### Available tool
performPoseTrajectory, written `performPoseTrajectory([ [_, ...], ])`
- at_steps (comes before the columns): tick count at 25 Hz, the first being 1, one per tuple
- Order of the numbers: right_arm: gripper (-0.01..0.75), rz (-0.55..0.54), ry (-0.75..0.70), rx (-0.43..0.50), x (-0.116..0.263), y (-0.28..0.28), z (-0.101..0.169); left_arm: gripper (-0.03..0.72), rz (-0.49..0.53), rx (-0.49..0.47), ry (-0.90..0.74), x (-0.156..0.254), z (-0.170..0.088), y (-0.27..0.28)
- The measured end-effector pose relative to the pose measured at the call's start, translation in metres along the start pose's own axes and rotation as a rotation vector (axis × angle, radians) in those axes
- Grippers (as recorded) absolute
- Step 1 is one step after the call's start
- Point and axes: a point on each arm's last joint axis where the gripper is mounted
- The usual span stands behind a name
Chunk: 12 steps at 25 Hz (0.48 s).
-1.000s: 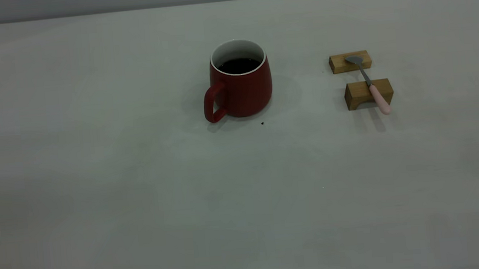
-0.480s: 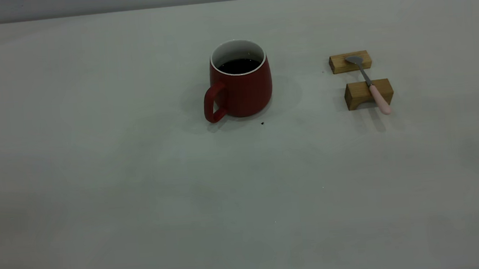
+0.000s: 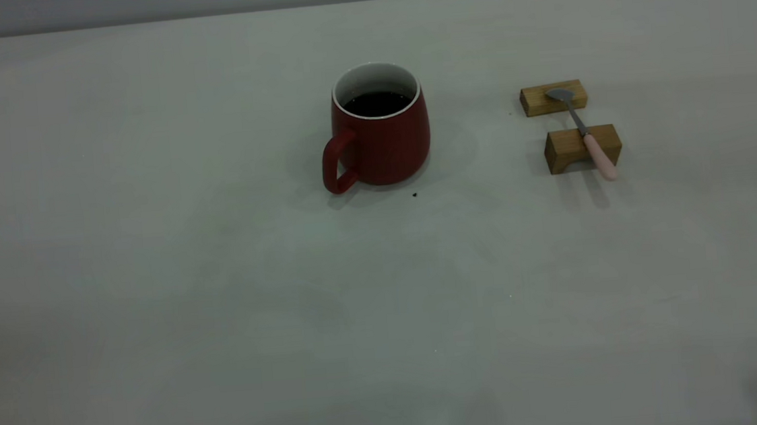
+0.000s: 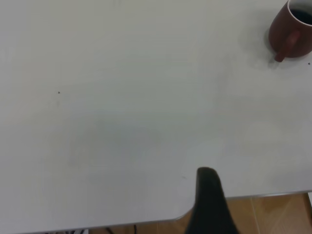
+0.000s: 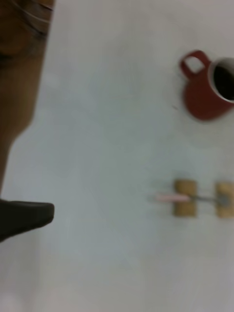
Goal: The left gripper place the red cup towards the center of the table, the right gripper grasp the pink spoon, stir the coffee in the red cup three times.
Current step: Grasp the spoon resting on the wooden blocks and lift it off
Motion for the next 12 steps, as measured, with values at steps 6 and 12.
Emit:
performPoseTrajectory([
  [6,0.512,0.147,-0.103,-0.094,-0.037,-0.064,-0.019,0.586,0.0,0.001,0.0,0.0,0.0,0.0],
  [12,0.512,0.237,-0.121,-0.18,-0.062,-0.13,-0.035,0.586,0.0,0.001,0.001,0.0,0.0,0.0],
])
Point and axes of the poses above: a point on each arm's last joint axis where the gripper is mounted, y pointing back along that axis away from the gripper, z along the wrist's bending axis when the last joint is at zero, x = y × z, and after that the axes turned 14 degrees about y, right-handed
